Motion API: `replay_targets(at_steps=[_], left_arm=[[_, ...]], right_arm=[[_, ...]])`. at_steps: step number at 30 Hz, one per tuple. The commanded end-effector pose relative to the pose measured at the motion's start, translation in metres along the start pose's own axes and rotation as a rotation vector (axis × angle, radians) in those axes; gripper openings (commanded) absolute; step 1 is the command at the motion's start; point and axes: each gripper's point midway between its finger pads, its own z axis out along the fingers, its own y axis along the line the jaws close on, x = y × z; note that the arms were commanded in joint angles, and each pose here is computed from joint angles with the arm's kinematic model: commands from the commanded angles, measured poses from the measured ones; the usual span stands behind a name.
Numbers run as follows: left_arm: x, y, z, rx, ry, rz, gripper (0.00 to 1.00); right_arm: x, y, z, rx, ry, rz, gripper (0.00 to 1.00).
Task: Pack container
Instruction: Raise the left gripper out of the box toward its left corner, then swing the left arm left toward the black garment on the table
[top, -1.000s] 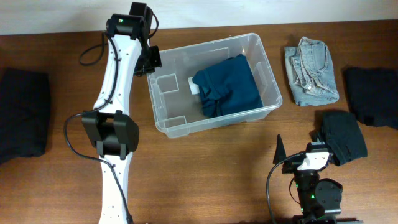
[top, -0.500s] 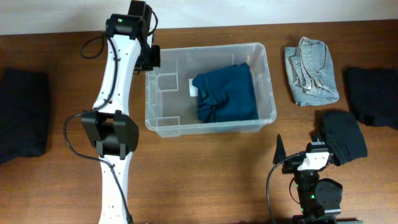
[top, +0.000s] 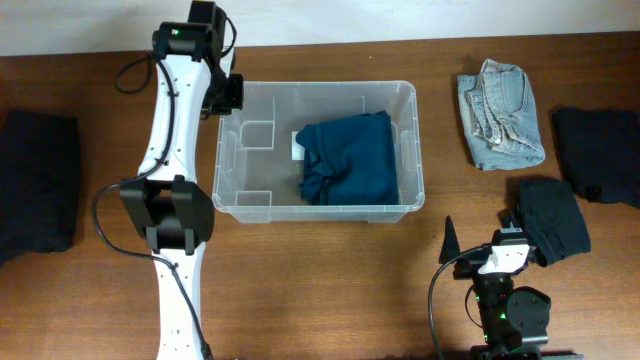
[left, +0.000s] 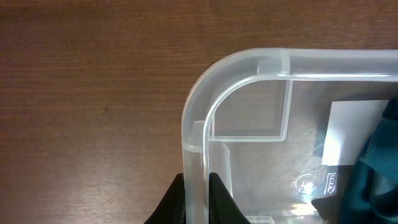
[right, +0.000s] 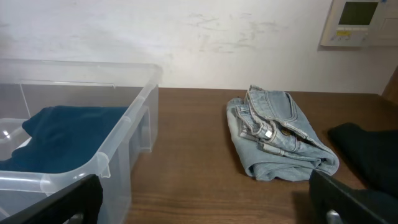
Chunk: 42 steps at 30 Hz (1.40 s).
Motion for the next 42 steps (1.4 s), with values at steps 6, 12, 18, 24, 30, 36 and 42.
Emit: replay_targets(at_steps=[6, 12, 18, 24, 30, 36, 42], left_arm=[[0.003, 0.005, -0.005, -0.011, 0.007, -0.079, 0.01], [0.006, 0.001, -0.005, 0.015, 0.019, -0.105, 0.01], [0.007, 0.001, -0.005, 0.014, 0.023, -0.104, 0.25], [0.006, 0.002, -0.005, 0.011, 0.018, -0.098, 0.36], [0.002, 0.002, -0.012, 0.013, -0.005, -0.098, 0.42], [-0.004, 0.003, -0.045, 0.019, -0.073, -0.066, 0.61], [-0.009, 0.012, -0.106, 0.020, -0.201, -0.080, 0.99]], right_arm=[[0.002, 0.002, 0.000, -0.008, 0.002, -0.001, 0.98], [0.002, 0.002, 0.000, -0.008, 0.002, -0.001, 0.98], [0.002, 0.002, 0.000, -0.008, 0.002, -0.001, 0.98], [0.002, 0.002, 0.000, -0.008, 0.002, -0.001, 0.98], [0.002, 0.002, 0.000, -0.008, 0.002, -0.001, 0.98], [0.002, 0.002, 0.000, -0.008, 0.002, -0.001, 0.98], [0.002, 0.002, 0.000, -0.008, 0.002, -0.001, 0.98]])
